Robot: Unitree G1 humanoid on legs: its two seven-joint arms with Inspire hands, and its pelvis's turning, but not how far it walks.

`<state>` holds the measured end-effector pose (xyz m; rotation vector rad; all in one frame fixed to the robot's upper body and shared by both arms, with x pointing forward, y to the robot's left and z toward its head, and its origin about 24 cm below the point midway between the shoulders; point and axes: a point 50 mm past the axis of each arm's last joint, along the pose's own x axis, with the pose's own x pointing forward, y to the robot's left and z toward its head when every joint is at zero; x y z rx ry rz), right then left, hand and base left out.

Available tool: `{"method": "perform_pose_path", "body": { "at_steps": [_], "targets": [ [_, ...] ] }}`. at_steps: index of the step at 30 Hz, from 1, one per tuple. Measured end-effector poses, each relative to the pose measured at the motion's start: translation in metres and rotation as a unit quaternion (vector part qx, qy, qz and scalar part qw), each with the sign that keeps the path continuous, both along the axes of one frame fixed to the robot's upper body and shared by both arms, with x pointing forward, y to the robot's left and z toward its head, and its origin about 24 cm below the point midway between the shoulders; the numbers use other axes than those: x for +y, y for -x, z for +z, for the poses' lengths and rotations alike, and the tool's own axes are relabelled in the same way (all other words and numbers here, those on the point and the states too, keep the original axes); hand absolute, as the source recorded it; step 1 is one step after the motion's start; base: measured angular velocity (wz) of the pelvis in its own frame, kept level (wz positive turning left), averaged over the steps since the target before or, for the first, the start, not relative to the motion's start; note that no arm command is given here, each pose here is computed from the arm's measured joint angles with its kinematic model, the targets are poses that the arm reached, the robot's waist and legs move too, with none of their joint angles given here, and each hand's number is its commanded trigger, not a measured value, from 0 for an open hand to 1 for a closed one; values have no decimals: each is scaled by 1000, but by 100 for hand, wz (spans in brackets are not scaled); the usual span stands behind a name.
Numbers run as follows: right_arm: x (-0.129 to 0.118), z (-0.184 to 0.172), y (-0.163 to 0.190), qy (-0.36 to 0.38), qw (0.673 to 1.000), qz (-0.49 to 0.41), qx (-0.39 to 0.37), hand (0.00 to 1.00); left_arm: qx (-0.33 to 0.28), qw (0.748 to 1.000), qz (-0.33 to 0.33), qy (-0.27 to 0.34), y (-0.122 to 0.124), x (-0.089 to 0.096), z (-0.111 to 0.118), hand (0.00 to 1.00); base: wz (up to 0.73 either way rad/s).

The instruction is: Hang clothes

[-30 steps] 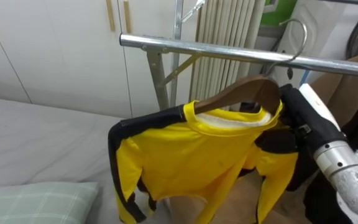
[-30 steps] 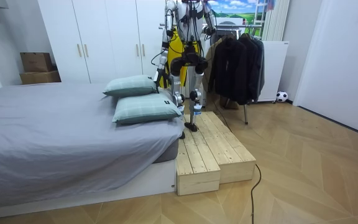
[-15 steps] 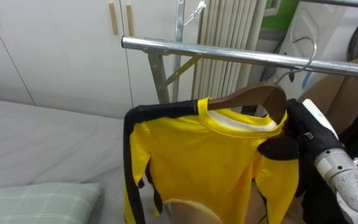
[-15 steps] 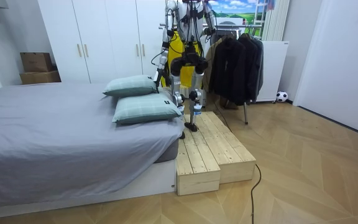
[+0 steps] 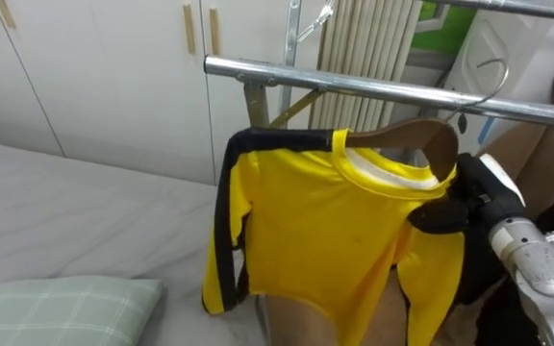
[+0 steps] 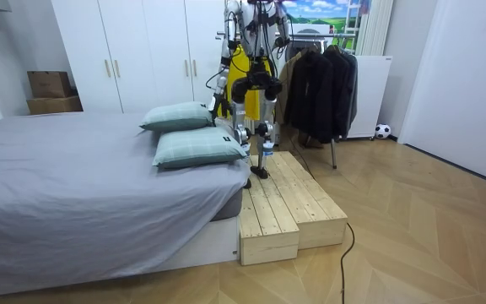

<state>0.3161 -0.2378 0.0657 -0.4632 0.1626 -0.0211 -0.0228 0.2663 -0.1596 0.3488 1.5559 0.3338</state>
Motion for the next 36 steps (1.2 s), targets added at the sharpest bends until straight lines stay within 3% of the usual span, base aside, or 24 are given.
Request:
{"method": "perform_pose_path", "body": {
  "at_steps": [10, 18, 36],
  "targets": [
    [-18, 12, -17, 8, 999, -26, 18, 100, 0, 1000, -10, -3, -2, 4, 2, 0, 5],
    [-38, 6, -18, -45, 996, -56, 45, 100, 2, 1000, -4, -1, 3, 6, 3, 0, 5],
    [-59, -15, -9, -71, 988, -93, 97, 100, -7, 1000, -8, 0, 2, 8, 5, 0, 1]
  ]
}}
